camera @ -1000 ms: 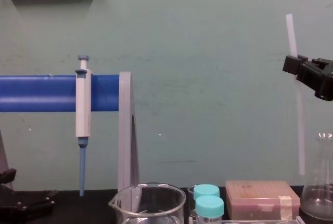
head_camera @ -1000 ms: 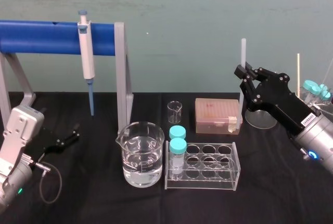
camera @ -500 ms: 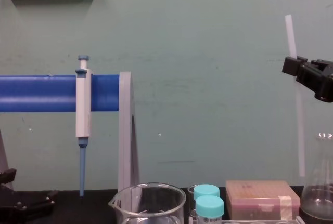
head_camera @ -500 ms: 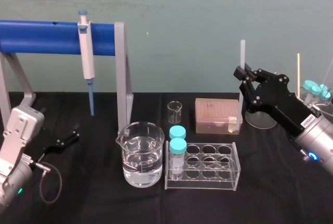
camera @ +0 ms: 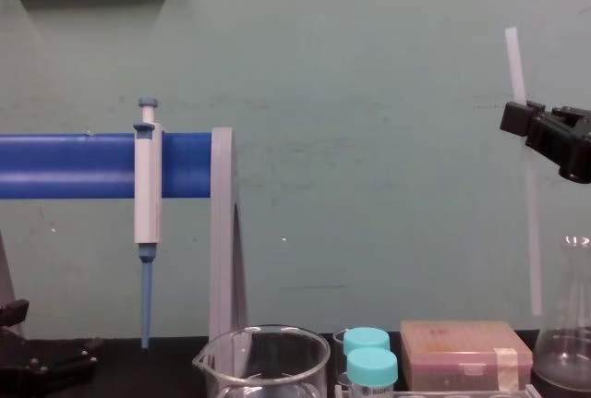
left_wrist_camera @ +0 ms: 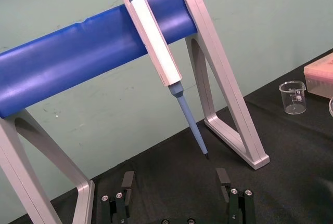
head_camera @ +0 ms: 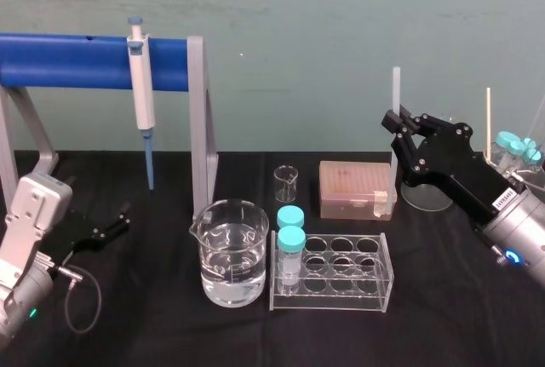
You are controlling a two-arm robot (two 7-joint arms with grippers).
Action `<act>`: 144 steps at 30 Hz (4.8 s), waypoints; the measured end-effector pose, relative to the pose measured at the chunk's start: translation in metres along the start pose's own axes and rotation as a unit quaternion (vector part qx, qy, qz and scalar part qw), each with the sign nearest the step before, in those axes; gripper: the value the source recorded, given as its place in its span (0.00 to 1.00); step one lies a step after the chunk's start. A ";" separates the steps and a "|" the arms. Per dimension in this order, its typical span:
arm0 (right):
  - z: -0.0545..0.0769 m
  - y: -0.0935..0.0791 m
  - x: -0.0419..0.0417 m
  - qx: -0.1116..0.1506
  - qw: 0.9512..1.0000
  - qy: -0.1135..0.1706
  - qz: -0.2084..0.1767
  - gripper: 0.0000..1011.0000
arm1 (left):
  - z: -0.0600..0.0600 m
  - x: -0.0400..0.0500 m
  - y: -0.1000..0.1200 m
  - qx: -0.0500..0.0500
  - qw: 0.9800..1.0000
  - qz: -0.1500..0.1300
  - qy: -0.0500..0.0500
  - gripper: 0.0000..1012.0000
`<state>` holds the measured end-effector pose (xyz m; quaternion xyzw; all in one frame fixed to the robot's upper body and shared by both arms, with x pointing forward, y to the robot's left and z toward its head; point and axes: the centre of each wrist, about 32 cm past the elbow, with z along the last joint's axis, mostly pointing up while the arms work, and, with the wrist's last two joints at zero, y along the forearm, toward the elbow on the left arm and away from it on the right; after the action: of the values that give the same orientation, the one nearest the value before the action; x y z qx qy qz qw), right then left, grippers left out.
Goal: Pick up the stirring rod with one hand, then place it down.
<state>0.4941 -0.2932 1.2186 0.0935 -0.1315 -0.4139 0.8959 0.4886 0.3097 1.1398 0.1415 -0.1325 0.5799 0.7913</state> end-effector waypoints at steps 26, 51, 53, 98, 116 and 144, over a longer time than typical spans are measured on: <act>0.000 -0.001 0.0000 -0.005 1.000 0.000 0.002 0.07 | 0.000 0.0000 0.000 0.000 1.000 0.000 0.000 0.99; -0.003 0.001 0.0016 -0.008 1.000 0.001 0.009 0.07 | 0.000 0.0000 0.000 0.000 1.000 0.000 0.000 0.99; -0.003 0.001 0.0017 -0.008 1.000 0.002 0.009 0.07 | 0.000 0.0000 0.000 0.000 1.000 0.000 0.000 0.99; -0.041 -0.017 0.0186 -0.010 0.993 0.060 0.097 0.07 | 0.000 0.0000 0.000 0.000 1.000 0.000 0.000 0.99; -0.061 -0.015 0.0207 -0.025 0.993 0.069 0.088 0.07 | 0.000 0.0000 0.000 0.000 1.000 0.000 0.000 0.99; -0.093 -0.022 0.0106 -0.087 0.990 0.089 0.072 0.07 | 0.000 0.0000 0.000 0.000 1.000 0.000 0.000 0.99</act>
<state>0.5138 -0.3102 1.1260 0.0418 -0.0211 -0.3484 0.9362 0.4886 0.3096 1.1398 0.1415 -0.1325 0.5799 0.7913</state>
